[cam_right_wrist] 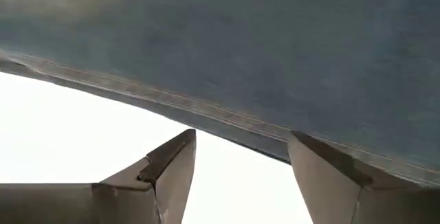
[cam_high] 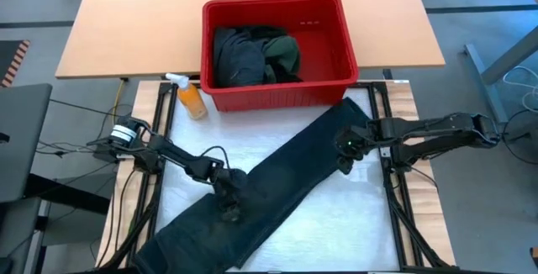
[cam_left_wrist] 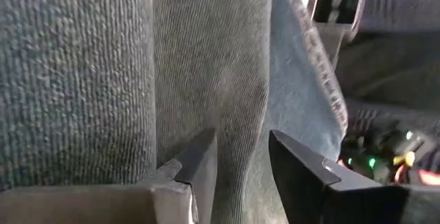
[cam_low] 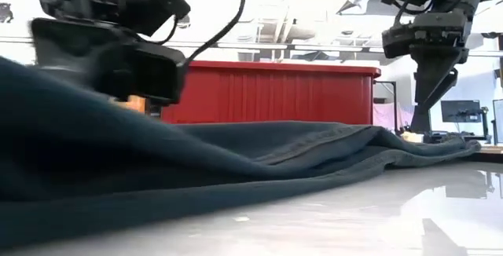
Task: Fold Laundry from Bin
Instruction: Fold the blue pants
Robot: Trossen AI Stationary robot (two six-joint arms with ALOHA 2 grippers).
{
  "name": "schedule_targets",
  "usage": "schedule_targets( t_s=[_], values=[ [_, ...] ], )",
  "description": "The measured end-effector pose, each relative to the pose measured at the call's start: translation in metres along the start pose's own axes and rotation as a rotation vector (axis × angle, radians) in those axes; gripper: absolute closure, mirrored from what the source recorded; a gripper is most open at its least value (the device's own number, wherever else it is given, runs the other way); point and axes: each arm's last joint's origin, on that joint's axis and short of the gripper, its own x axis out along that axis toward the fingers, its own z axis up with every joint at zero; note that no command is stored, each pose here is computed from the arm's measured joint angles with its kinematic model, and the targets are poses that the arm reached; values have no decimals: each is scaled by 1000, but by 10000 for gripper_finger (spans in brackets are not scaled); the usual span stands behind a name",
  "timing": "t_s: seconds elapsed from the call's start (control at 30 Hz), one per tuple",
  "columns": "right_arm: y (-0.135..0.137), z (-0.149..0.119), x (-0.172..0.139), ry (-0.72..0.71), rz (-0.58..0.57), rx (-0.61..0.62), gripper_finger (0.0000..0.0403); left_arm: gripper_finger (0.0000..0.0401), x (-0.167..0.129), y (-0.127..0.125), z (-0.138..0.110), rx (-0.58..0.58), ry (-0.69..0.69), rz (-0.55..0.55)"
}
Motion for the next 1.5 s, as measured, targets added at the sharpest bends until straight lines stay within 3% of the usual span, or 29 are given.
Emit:
schedule_targets(
  t_s=[0.17, 0.37, 0.57, 0.97, 1.13, 1.23, 1.37, 1.5],
  values=[
    [-2, 1, 17, -27, -116, -20, 143, 278, 9, -9, -16, -39, 65, 24],
    [-27, 14, 36, -183, -374, 163, 143, 278, 14, -16, -36, -160, 229, 12],
    [-51, 27, 61, -287, -416, 249, 143, 278, 20, -19, -48, -179, 304, 21],
    [-75, -4, 82, -5, -526, 183, 143, 278, 26, -22, -56, -169, 298, 54],
    [-75, -7, 71, 12, -527, 167, 143, 278, 26, -22, -56, -155, 293, 57],
    [-69, 2, 54, -8, -471, 200, 143, 278, 26, -21, -56, -126, 275, 68],
    [-50, 27, 23, -234, -323, 230, 143, 278, 26, -20, -56, -64, 256, 82],
    [-37, 36, 18, -380, -215, 220, 143, 278, 25, -19, -55, -15, 238, 95]
  ],
)
